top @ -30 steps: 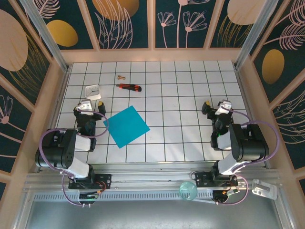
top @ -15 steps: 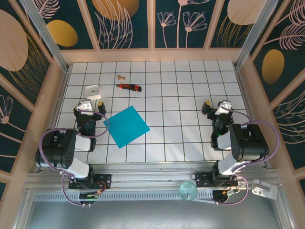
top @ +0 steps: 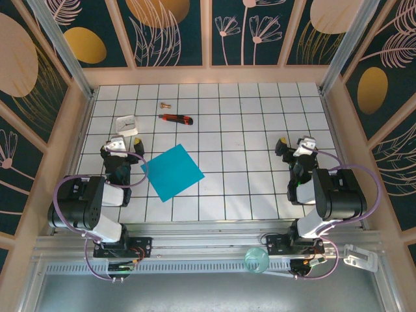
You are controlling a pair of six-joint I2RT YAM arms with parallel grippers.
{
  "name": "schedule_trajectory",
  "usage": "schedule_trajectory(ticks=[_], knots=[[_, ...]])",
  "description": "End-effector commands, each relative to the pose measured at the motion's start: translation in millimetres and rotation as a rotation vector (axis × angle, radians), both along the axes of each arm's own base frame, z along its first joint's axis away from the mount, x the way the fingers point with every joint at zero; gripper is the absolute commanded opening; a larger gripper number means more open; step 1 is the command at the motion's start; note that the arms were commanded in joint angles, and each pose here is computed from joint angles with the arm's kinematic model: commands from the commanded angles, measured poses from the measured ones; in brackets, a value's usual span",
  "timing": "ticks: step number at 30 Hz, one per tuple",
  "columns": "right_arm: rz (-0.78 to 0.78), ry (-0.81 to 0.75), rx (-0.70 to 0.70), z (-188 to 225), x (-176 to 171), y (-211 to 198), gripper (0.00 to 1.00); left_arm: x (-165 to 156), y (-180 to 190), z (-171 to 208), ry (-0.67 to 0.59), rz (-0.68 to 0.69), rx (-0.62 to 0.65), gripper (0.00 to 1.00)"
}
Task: Fold a paper plane with a square sheet of paper (pick it up from the middle)
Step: Move the square sheet of paper to the center of the table.
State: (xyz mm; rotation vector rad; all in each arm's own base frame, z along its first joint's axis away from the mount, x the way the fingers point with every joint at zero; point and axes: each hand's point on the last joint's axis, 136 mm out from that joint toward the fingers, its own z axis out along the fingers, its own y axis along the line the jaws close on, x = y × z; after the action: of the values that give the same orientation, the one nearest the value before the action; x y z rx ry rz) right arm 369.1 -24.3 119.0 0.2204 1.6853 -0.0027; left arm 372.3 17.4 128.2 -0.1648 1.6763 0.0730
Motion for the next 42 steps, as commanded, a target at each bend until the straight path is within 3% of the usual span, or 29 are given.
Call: schedule_trajectory(ticks=[1, 11, 17, 19, 22, 24, 26, 29, 31, 37, 42], knots=[[0.013, -0.044, -0.020, 10.7, 2.5, 2.8, 0.99, 0.0, -1.0, 11.2, -0.044, -0.015, 0.011, 0.99], [0.013, -0.046, -0.020, 11.4, 2.8, 2.0, 0.99, -3.5, 18.7, 11.3, -0.053, 0.105, -0.024, 0.99], [-0.121, -0.070, -0.059, 40.8, -7.2, -6.8, 0.99, -18.3, 29.3, 19.7, -0.096, 0.169, -0.047, 0.99], [-0.149, -0.077, -0.010, 66.8, -4.5, -12.5, 0.99, -20.9, 26.4, 27.8, -0.129, 0.148, -0.039, 0.99], [-0.206, -0.077, 0.094, 98.7, -2.3, -24.1, 0.99, -16.4, 39.3, 44.1, -0.081, 0.234, -0.069, 0.99], [-0.216, -0.025, 0.174, 100.4, -0.6, -23.4, 0.99, -15.5, 33.1, 63.1, -0.116, 0.200, -0.143, 0.99], [-0.148, 0.024, 0.277, 97.1, 2.9, -5.7, 0.99, -9.1, 15.5, 71.7, -0.116, 0.107, -0.294, 0.99], [-0.026, 0.102, 0.344, 90.1, 5.1, 39.5, 0.97, 2.7, -16.8, 51.6, 0.040, 0.006, -0.535, 0.99], [0.054, 0.171, 0.313, 85.3, 5.7, 76.3, 0.97, -0.8, -43.1, 27.3, 0.181, -0.006, -0.585, 0.99], [0.249, 0.438, 0.237, 44.2, -3.4, 164.0, 0.96, -50.7, -115.0, -54.9, 0.659, -0.032, -0.492, 0.98], [0.289, 0.512, 0.225, 23.4, -15.4, 188.7, 0.96, -75.8, -138.1, -95.1, 0.847, -0.063, -0.434, 0.95]])
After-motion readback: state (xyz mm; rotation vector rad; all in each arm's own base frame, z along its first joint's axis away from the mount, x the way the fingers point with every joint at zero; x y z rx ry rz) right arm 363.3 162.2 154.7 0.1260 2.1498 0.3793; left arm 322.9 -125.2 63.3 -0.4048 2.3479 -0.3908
